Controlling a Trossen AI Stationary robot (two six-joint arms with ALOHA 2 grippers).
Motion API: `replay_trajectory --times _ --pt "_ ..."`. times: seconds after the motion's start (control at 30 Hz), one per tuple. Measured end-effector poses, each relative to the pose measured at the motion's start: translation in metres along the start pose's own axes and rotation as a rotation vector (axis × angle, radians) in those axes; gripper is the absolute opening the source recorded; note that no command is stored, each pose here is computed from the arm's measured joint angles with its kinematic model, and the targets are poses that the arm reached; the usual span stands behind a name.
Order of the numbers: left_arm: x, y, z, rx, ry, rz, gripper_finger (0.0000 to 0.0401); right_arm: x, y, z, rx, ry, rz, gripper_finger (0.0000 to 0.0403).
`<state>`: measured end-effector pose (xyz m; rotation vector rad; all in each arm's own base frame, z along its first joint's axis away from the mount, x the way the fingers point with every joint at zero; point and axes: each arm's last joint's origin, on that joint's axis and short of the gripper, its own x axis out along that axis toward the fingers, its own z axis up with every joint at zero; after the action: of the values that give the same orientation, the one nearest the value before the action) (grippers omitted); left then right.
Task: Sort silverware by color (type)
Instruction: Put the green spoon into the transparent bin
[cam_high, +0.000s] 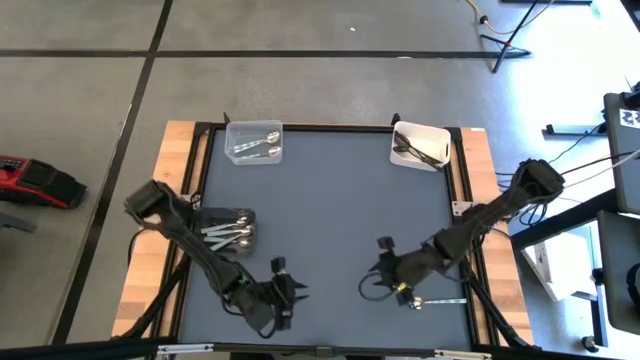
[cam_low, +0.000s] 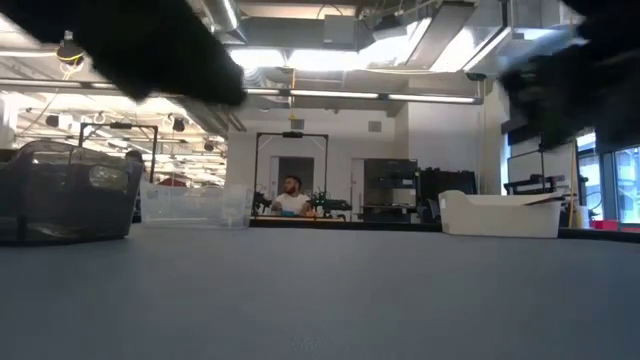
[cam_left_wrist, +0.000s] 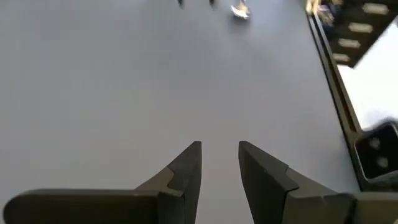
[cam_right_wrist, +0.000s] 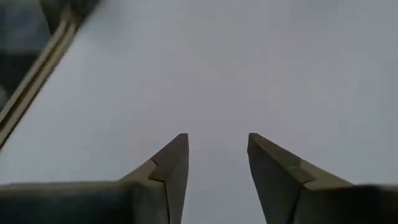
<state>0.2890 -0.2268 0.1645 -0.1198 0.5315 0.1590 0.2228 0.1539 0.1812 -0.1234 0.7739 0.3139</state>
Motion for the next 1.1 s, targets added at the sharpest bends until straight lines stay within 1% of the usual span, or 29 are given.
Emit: replay_trajectory --times 0.07,0.17,0.3,0.4,0.53,0.67,0.83,0.97,1.1 --pt "0.01 -0.001 -0.005 -0.013 0.024 -0.04 0.0102 -0.008 0.012 -0.002 0.043 0.116 0.007 0.0154" --pt "0.02 -0.002 -0.006 -0.049 0.028 -0.09 0.0102 -0.021 0.03 -0.01 0.085 0.259 0.0 0.0154" --pt "0.028 0.0 0.001 -0.105 -0.02 -0.111 0.0102 -0.035 0.049 -0.022 0.146 0.358 -0.012 0.0154" --pt "0.03 -0.002 0.004 -0.141 -0.06 -0.135 0.0102 -0.043 0.063 -0.031 0.235 0.424 0.008 0.0154" --pt "0.027 -0.011 0.002 -0.16 -0.086 -0.186 0.0102 -0.055 0.082 -0.044 0.355 0.513 0.049 0.0154" --pt "0.023 -0.018 -0.005 -0.16 -0.091 -0.2 0.0102 -0.062 0.096 -0.058 0.43 0.541 -0.009 0.0154" --pt "0.019 -0.022 -0.008 -0.187 -0.095 -0.198 0.0102 -0.058 0.108 -0.077 0.374 0.57 -0.056 0.0154" --pt "0.018 -0.023 -0.009 -0.193 -0.1 -0.191 0.0102 -0.048 0.108 -0.089 0.348 0.615 -0.104 0.0154" --pt "0.02 -0.021 -0.008 -0.196 -0.101 -0.183 0.0102 -0.04 0.109 -0.095 0.336 0.638 -0.127 0.0152"
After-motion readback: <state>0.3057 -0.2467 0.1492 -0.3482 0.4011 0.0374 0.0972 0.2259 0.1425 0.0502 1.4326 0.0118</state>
